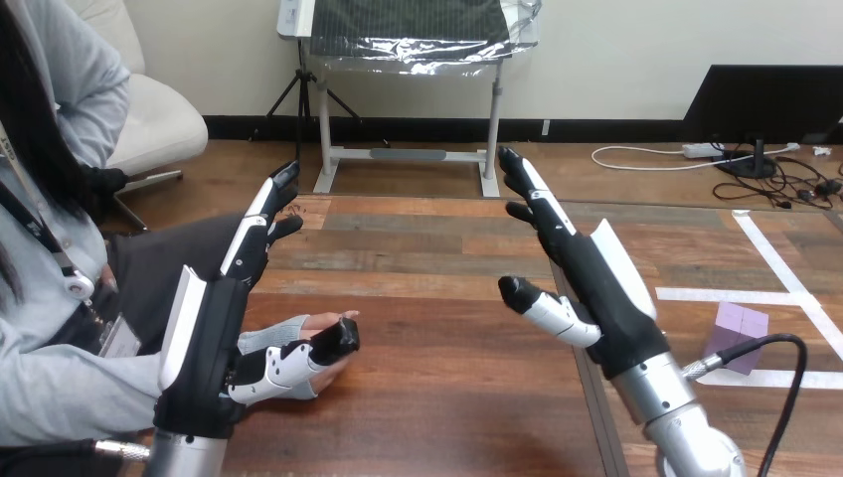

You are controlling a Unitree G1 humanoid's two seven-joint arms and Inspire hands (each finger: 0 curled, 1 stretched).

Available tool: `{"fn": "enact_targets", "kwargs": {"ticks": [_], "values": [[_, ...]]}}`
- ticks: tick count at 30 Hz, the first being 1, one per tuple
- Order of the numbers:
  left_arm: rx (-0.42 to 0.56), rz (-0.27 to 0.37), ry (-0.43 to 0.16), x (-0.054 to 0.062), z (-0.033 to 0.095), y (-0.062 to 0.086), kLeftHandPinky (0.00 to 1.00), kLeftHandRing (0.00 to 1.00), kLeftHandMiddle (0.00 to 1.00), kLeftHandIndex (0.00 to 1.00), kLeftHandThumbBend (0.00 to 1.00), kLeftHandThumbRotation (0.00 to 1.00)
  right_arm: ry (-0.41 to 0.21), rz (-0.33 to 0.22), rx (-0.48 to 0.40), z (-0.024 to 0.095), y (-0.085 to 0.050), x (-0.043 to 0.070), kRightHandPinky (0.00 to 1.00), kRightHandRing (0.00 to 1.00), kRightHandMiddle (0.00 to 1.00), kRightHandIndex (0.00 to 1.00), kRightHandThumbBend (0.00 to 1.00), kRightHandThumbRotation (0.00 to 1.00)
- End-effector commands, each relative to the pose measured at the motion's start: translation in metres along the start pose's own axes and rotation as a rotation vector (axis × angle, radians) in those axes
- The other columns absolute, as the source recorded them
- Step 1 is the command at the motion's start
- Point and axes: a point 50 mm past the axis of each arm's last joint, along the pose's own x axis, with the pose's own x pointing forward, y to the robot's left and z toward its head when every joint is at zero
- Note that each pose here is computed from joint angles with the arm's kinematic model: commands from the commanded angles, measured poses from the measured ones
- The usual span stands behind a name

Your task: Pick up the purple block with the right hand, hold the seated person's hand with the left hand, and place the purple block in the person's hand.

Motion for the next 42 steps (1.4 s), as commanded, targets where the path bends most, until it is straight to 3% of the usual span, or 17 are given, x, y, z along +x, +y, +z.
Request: {"fn": "enact_targets", "kwargs": {"ticks": [1,20,42], "values": [[0.000,0.038,-0.067,0.014,0.006,0.003,0.85,0.93,0.95,0.94,1.00,0.74,-0.062,-0.063,-0.040,0.011,-0.025,0.028,0.93,1.00,1.00,1.00,1.00,0.91],[0.008,0.030,-0.066,0.015,0.006,0.002,0.85,0.94,0.95,0.94,1.00,0.74,-0.048,-0.085,-0.094,0.019,-0.045,0.043,0.96,1.00,1.00,1.00,1.00,0.83],[0.006,0.015,-0.075,0.017,0.006,0.004,0.87,0.95,0.96,0.94,1.00,0.73,0.014,-0.109,-0.279,0.024,-0.074,0.052,0.93,1.00,1.00,1.00,1.00,0.79]]}}
